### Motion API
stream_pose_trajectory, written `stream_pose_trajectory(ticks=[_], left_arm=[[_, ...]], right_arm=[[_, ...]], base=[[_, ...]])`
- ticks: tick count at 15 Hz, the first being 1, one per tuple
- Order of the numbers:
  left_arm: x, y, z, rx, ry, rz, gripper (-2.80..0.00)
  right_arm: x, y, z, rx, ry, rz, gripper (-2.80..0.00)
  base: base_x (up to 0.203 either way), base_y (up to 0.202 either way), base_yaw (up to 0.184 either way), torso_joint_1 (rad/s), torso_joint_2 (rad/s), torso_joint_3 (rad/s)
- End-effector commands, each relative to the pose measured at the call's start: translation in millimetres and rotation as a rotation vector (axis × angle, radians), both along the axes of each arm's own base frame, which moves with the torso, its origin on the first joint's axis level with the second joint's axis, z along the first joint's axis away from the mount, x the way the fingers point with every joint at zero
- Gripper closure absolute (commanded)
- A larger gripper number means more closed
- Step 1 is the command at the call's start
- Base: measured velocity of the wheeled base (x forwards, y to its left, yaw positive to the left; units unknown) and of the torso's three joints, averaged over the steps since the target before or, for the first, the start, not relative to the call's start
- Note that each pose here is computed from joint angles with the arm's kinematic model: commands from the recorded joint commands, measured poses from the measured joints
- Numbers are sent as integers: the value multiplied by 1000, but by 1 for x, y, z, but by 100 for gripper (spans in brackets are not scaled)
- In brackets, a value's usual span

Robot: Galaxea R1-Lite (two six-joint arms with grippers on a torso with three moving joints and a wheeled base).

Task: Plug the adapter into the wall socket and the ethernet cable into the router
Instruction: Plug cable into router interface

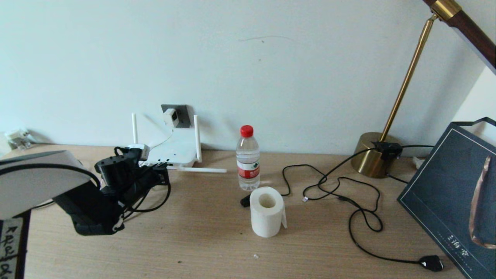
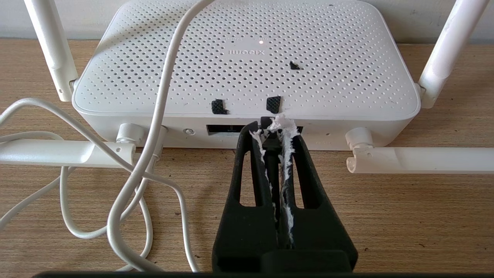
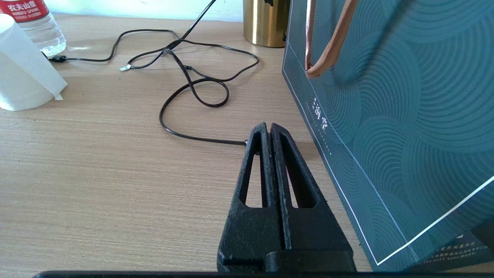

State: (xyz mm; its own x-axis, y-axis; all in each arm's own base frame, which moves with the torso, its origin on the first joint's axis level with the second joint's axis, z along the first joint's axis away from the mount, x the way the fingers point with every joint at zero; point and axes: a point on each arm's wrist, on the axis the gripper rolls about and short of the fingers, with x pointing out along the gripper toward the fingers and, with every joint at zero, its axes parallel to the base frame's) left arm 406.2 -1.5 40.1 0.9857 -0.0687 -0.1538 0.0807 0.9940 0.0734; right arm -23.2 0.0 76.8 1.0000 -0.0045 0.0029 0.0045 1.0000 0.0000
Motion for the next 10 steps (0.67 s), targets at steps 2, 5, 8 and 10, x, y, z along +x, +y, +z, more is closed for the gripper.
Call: stream_pose_trajectory(ticks=[2, 5, 8, 10], left_arm=[[0, 0, -2, 1, 3, 0, 0], [1, 0, -4, 1, 8, 0, 0], [2, 0, -6, 1, 8, 0, 0], [2, 0, -7, 1, 9, 0, 0]], right_arm=[[0, 0, 0, 0, 0, 0, 0], [0, 0, 0, 0, 0, 0, 0], [0, 0, 0, 0, 0, 0, 0], [0, 0, 0, 0, 0, -2, 0]], base=[[0, 0, 0, 0, 0, 0], [0, 0, 0, 0, 0, 0], [0, 0, 0, 0, 0, 0], [0, 0, 0, 0, 0, 0]])
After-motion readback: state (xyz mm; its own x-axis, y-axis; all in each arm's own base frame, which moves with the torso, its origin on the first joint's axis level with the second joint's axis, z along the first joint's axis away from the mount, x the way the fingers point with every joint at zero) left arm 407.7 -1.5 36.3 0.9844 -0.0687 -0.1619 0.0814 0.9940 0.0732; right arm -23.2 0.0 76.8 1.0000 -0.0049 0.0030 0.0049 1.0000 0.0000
